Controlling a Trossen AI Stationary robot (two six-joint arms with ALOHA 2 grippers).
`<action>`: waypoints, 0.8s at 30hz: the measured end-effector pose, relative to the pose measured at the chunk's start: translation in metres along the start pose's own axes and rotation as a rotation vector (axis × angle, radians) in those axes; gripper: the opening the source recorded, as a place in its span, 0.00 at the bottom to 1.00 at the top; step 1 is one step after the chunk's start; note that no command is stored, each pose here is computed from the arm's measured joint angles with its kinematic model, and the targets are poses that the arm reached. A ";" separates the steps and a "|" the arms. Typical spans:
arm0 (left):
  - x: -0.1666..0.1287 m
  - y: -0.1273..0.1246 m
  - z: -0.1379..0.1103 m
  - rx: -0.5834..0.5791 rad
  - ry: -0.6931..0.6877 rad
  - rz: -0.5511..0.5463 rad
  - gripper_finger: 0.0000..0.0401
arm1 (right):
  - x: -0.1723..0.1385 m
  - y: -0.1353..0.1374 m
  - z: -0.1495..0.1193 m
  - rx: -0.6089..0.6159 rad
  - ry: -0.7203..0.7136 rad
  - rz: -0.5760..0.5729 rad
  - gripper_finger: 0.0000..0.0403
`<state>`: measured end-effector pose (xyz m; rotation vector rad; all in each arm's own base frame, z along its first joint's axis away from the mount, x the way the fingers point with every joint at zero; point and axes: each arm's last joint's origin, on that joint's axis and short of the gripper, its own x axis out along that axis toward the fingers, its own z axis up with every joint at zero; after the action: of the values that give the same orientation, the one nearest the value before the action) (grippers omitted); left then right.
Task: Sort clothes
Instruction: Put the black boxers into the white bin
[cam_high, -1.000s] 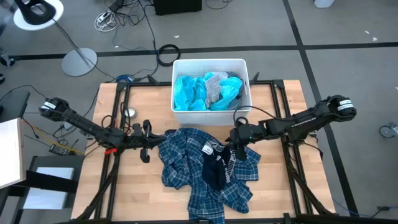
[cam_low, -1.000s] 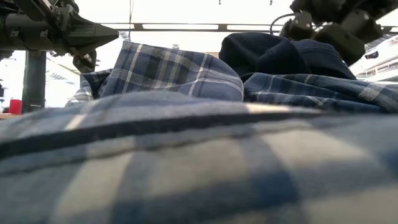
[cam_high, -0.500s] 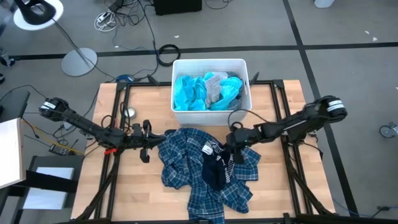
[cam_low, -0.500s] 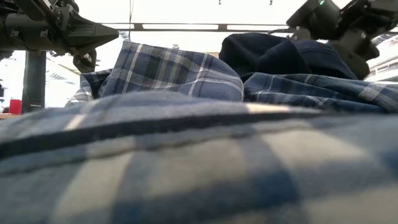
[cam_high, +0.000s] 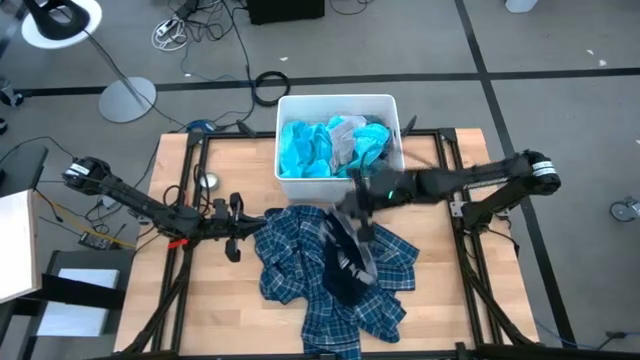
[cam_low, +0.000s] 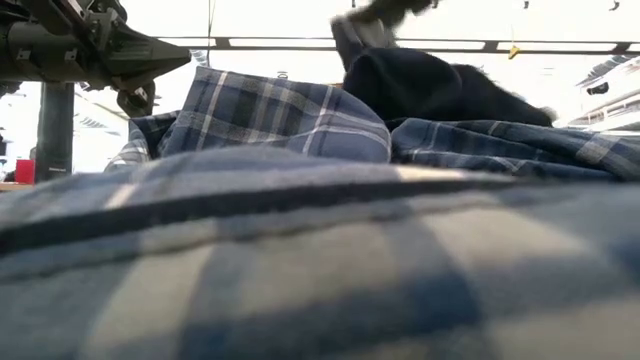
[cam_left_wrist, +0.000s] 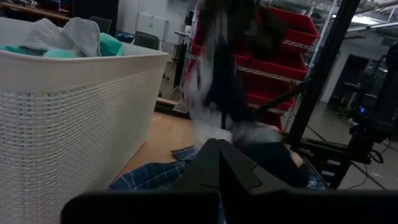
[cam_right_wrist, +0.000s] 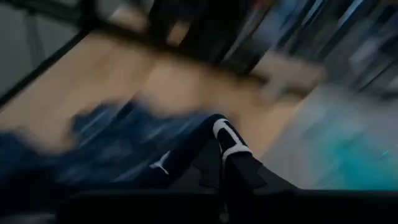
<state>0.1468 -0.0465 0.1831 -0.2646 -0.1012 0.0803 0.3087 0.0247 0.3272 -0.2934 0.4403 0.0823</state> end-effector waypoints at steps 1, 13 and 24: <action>0.000 0.000 0.000 0.000 -0.001 0.000 0.00 | -0.008 -0.010 0.019 -0.068 -0.046 -0.044 0.01; 0.000 0.000 -0.001 0.010 0.009 0.002 0.00 | -0.137 -0.123 0.154 -0.256 -0.538 -0.642 0.00; 0.000 0.000 -0.001 0.016 0.011 0.002 0.00 | -0.091 -0.145 0.102 -0.002 -0.104 -0.424 0.00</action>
<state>0.1469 -0.0465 0.1819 -0.2494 -0.0896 0.0819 0.2886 -0.0844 0.4930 -0.3770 0.2680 -0.3149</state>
